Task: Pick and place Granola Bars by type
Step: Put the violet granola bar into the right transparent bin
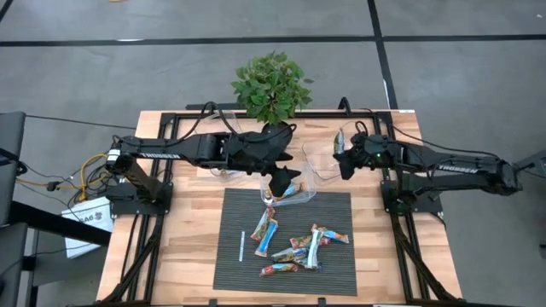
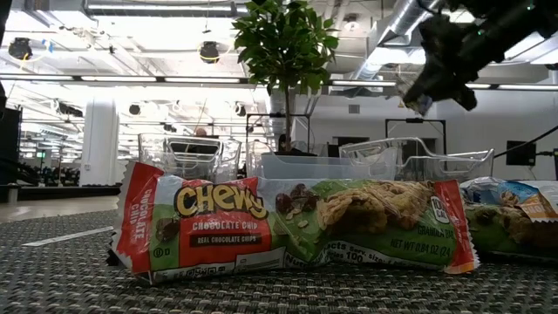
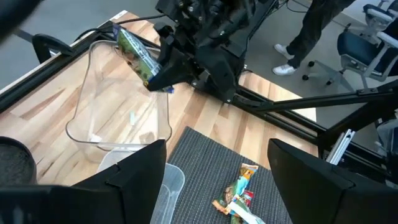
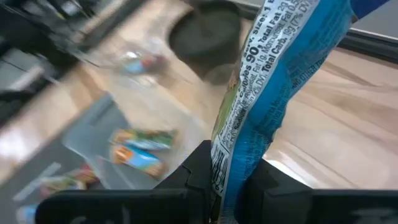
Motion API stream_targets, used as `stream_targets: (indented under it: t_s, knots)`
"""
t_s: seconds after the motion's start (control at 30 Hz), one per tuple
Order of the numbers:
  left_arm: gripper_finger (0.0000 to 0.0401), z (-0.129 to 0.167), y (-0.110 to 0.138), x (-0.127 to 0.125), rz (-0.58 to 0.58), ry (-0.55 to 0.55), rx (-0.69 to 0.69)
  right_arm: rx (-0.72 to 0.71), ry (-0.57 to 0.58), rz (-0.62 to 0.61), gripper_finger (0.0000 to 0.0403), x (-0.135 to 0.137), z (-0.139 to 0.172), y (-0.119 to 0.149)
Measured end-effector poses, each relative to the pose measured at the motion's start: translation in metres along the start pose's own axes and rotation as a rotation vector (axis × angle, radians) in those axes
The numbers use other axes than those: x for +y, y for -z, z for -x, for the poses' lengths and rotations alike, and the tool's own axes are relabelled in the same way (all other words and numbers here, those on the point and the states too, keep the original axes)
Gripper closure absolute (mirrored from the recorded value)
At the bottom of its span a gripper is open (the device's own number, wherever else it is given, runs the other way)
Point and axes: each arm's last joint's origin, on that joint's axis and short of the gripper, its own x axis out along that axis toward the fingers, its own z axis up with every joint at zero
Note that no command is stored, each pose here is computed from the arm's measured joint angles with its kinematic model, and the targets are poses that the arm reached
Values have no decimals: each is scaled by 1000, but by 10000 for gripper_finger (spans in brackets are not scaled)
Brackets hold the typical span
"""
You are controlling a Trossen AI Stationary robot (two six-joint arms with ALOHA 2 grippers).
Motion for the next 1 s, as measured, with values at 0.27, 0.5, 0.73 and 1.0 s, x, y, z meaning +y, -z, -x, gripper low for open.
stream_targets:
  t_s: [0.27,0.5,0.73,1.0]
  knots:
    - [127,0,2,2,-12,-26,18,124,151,56,365,-21,-2,7]
    - [127,0,3,3,-16,-60,20,166,249,80,365,-35,-7,5]
    - [127,0,3,3,-17,-64,19,245,353,60,365,-49,-13,8]
    - [127,0,4,4,-18,-68,22,298,391,39,365,-56,-22,8]
